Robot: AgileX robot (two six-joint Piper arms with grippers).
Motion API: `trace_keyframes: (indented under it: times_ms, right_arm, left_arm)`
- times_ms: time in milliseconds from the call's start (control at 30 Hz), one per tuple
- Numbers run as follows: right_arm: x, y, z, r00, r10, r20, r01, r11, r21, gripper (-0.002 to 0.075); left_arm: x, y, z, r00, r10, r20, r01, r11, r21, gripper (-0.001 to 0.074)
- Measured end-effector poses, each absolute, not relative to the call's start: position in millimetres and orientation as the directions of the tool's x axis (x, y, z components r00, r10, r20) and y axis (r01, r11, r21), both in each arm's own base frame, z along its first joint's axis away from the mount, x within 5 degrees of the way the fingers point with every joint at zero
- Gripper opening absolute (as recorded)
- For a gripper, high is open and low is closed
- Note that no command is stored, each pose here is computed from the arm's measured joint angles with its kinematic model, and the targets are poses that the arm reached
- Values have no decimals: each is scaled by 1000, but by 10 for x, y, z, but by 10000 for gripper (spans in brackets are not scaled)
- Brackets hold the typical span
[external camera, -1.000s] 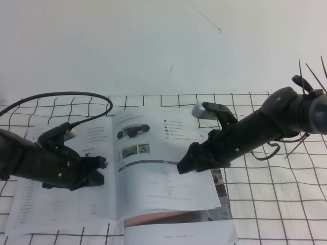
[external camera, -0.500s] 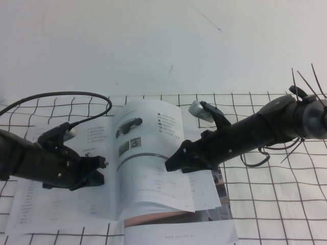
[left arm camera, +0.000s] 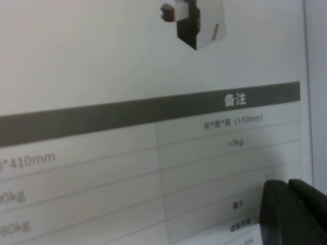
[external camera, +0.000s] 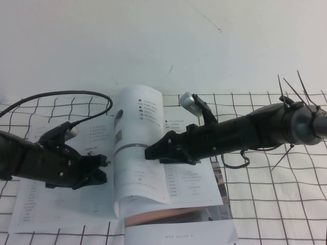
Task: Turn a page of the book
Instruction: Open the closed book
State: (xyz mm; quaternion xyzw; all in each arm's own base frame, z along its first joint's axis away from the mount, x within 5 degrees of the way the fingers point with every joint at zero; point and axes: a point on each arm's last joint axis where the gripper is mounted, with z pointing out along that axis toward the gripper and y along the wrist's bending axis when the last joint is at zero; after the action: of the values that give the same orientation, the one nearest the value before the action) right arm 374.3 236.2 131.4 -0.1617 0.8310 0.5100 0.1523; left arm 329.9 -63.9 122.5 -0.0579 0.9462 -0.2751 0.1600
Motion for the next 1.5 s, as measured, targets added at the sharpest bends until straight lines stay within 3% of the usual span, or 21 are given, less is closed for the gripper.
trace_keyframes:
  times_ms: [267, 1067, 1500]
  right_arm:
    - [3730, 2482, 1408, -889, -52, -455, -443, 343, 828, 507]
    - [3599, 2555, 1506, -864, -118, -489, -503, 177, 846, 507]
    - [3615, 2552, 1492, -855, -114, -506, -519, 197, 832, 507]
  left_arm:
    - [3299, -645, 1229, -942, -197, -271, -19, 838, -545, -3]
    - [3308, -735, 1235, -943, -209, -257, 7, 764, -645, -3]
    - [3173, -553, 2008, -865, -179, -469, 161, 787, -596, -2]
